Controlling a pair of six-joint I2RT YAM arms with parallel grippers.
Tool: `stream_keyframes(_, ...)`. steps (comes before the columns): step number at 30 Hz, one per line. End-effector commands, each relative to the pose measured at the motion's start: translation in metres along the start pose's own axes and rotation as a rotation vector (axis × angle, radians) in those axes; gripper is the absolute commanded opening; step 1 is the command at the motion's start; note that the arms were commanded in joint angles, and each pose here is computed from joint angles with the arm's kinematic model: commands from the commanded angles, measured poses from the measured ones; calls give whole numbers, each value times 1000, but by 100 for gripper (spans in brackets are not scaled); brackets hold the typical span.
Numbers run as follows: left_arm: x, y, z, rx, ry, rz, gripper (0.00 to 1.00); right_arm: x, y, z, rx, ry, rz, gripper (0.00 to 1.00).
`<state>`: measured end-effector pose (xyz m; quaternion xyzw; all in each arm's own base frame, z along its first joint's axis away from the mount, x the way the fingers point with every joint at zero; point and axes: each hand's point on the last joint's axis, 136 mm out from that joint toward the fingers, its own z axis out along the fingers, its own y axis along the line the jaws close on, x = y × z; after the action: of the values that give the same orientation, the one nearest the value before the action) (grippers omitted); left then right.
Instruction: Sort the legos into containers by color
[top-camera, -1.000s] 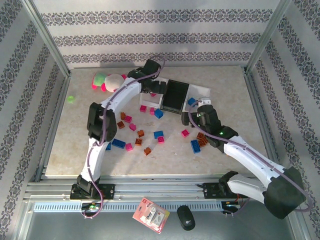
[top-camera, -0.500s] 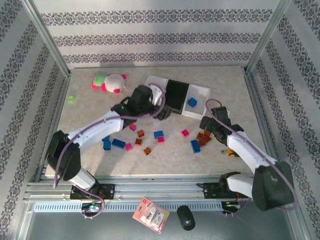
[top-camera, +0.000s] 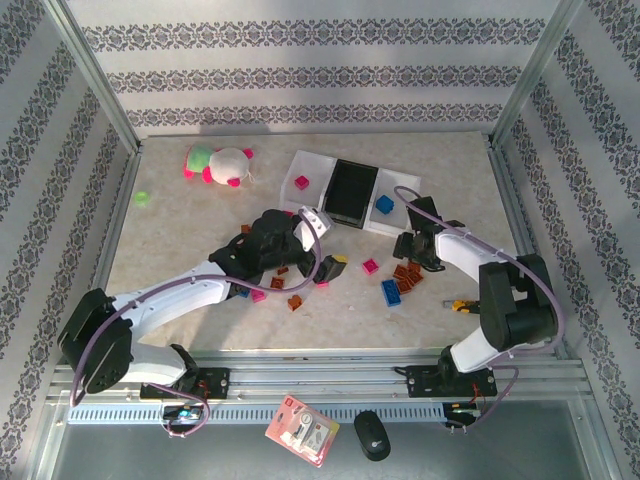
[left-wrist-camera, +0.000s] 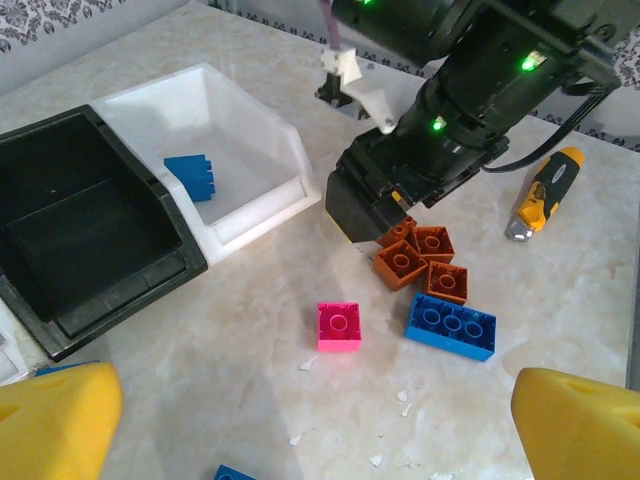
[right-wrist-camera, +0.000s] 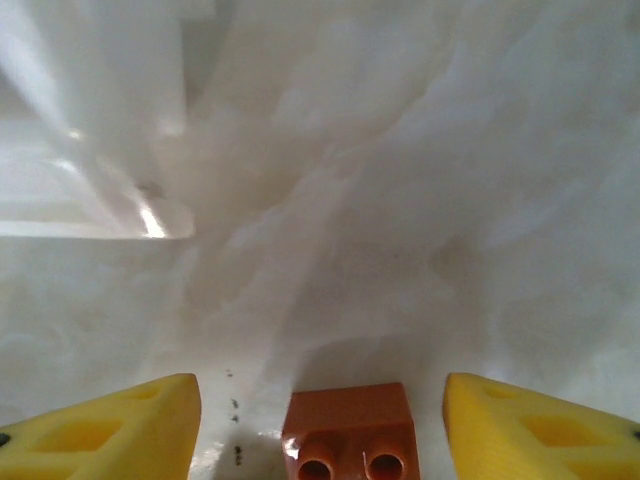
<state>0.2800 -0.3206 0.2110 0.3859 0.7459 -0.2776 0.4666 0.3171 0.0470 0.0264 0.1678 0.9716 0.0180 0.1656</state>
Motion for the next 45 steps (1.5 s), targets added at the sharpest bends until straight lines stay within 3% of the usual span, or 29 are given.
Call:
stream_keyframes(1, -12, -13, -4, 44, -60, 45, 99, 4, -1, 6, 5, 50, 15, 59)
stream_keyframes(7, -18, -17, -1, 67, -75, 50, 99, 10, -1, 10, 4, 74, 25, 41)
stream_keyframes(14, -12, -19, -3, 76, -53, 64, 99, 5, 2, -15, -21, 2, 20, 28)
stream_keyframes(19, -7, -23, -9, 92, -41, 64, 99, -9, 20, -44, -69, -92, -7, 28)
stream_keyframes(27, 8, -28, -18, 110, -12, 60, 99, -68, 97, -78, -153, -280, -115, 27)
stream_keyframes(35, 21, -10, -24, -5, 18, 22, 99, -123, 171, -60, -202, -290, -198, 29)
stream_keyframes(41, 29, -4, -29, -47, 32, -1, 99, -150, 195, -34, -175, -277, -235, 31)
stream_keyframes(45, 36, 9, -29, -115, 66, -44, 99, -158, 196, -28, -165, -271, -236, 42)
